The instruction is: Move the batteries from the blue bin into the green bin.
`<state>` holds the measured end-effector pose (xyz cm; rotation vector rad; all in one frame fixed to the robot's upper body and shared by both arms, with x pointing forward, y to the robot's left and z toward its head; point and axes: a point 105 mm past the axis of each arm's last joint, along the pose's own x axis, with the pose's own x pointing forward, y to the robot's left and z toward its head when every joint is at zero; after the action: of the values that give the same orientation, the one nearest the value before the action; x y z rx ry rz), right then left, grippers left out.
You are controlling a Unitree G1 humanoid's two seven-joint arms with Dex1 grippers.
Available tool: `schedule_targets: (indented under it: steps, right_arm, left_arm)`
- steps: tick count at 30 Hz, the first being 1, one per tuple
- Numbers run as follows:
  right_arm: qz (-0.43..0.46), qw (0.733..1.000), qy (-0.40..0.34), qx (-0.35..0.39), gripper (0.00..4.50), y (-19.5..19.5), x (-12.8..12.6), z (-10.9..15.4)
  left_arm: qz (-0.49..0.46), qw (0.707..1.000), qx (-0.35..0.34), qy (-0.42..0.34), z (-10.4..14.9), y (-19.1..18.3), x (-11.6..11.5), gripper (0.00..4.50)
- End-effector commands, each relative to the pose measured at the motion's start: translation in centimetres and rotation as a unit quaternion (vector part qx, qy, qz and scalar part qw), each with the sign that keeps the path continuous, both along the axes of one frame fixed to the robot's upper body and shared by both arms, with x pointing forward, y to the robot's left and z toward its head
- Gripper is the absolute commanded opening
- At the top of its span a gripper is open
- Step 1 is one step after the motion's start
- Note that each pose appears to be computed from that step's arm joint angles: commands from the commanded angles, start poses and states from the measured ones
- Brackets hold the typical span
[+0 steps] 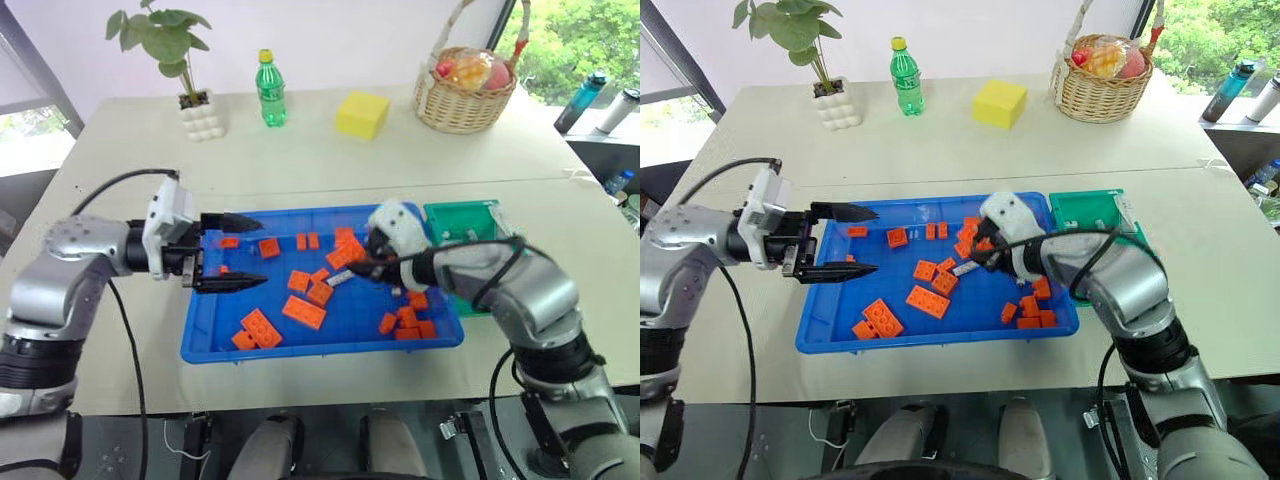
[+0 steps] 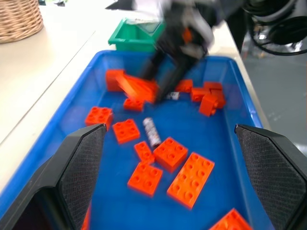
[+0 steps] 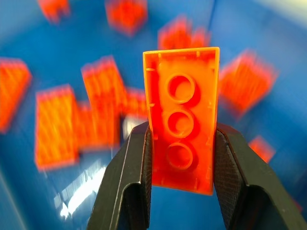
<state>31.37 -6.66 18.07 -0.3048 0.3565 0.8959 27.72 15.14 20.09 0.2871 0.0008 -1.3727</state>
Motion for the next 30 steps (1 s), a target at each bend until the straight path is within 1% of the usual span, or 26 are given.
schedule_targets:
  steps: [1, 5, 8, 11, 14, 16, 18, 20, 22, 25, 30]
  right_arm:
    - [0.065, 0.998, -0.008, 0.023, 1.21, 3.7, 0.1, 0.5]
    - [0.13, 0.991, -0.002, 0.026, 1.21, 8.6, 0.3, -0.7]
    - [0.16, 0.987, 0.003, 0.024, 2.66, 11.2, 0.4, -1.6]
    - [0.184, 0.983, -0.018, 0.0, 4.12, 11.7, 0.7, -1.8]
    - [0.191, 0.981, -0.03, -0.004, 4.12, 9.5, 1.5, -0.6]
    - [0.192, 0.981, -0.036, -0.01, 4.12, 7.0, 2.1, 0.0]
    - [0.205, 0.977, -0.037, -0.035, 4.12, 3.7, 2.1, -0.2]
    - [0.22, 0.973, -0.03, -0.057, 4.12, 1.1, 1.8, -0.7]
    - [0.23, 0.97, -0.024, -0.07, 4.12, -0.5, 1.6, -1.3]
    - [0.236, 0.968, -0.022, -0.078, 4.12, -1.8, 1.6, -2.0]
    - [0.233, 0.968, -0.025, -0.093, 4.12, -2.1, 2.2, -3.8]
  left_arm:
    - [0.002, 0.999, -0.009, -0.031, 0.9, 0.0, 0.0, 4.5]
    - [0.002, 0.999, -0.018, -0.031, 0.7, -0.3, 0.3, 4.5]
    - [0.003, 0.999, -0.015, -0.029, 0.2, -0.3, 0.4, 4.5]
    - [0.009, 0.999, -0.011, -0.03, 0.0, -0.1, 0.4, 4.5]
    - [0.016, 0.999, -0.01, -0.029, 0.2, 0.3, 0.3, 4.5]
    - [0.022, 0.999, -0.003, -0.028, 0.1, 0.6, 0.3, 4.5]
    - [0.023, 0.999, 0.003, -0.024, -0.1, 0.8, 0.0, 4.5]
    - [0.021, 1.0, 0.008, -0.019, -0.2, 0.8, -0.2, 4.5]
    - [0.019, 1.0, 0.011, -0.017, -0.2, 0.7, -0.3, 4.5]
    - [0.021, 1.0, 0.011, -0.02, -0.1, 0.6, -0.3, 4.5]
    - [0.024, 0.999, 0.011, -0.025, 0.2, 0.5, -0.2, 4.5]
